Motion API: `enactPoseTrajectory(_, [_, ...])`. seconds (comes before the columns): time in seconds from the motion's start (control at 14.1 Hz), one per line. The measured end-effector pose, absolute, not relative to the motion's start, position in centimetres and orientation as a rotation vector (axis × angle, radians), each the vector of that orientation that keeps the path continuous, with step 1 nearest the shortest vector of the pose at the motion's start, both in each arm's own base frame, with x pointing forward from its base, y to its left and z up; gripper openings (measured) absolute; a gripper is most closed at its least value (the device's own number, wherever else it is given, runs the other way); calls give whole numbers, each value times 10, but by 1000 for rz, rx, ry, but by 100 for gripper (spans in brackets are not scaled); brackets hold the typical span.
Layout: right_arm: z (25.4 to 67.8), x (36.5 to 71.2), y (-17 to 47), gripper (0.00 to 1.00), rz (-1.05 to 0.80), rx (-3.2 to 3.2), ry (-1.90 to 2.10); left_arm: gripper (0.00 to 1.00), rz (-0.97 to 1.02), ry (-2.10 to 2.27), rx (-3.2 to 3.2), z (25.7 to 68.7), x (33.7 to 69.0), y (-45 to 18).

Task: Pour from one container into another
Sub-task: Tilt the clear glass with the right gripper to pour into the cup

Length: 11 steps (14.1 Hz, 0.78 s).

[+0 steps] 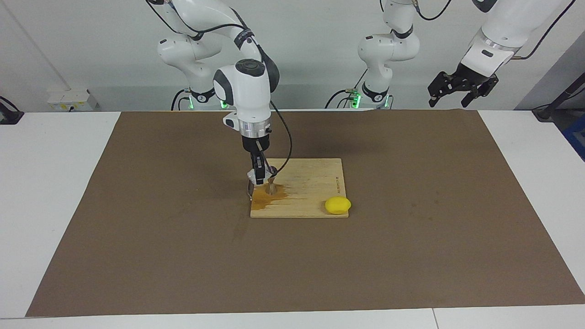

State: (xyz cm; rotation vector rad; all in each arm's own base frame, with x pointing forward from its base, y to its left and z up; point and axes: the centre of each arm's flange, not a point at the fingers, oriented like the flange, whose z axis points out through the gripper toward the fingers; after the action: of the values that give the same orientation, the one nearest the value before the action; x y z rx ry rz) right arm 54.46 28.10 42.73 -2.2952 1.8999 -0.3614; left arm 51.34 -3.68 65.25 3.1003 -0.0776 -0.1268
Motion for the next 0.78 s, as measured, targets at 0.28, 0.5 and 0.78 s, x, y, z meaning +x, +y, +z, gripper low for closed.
enactPoseTrajectory(0.28, [428, 542, 282, 51, -434, -2350, 1863, 100, -127, -78, 3100, 653, 513, -37])
enactPoseTrajectory(0.5, [430, 535, 290, 51, -483, -2404, 1826, 100, -127, -77, 3100, 653, 513, -37])
enactPoseTrajectory(0.78, [432, 531, 292, 51, -547, -2448, 1791, 100, -127, -77, 3100, 653, 513, -37])
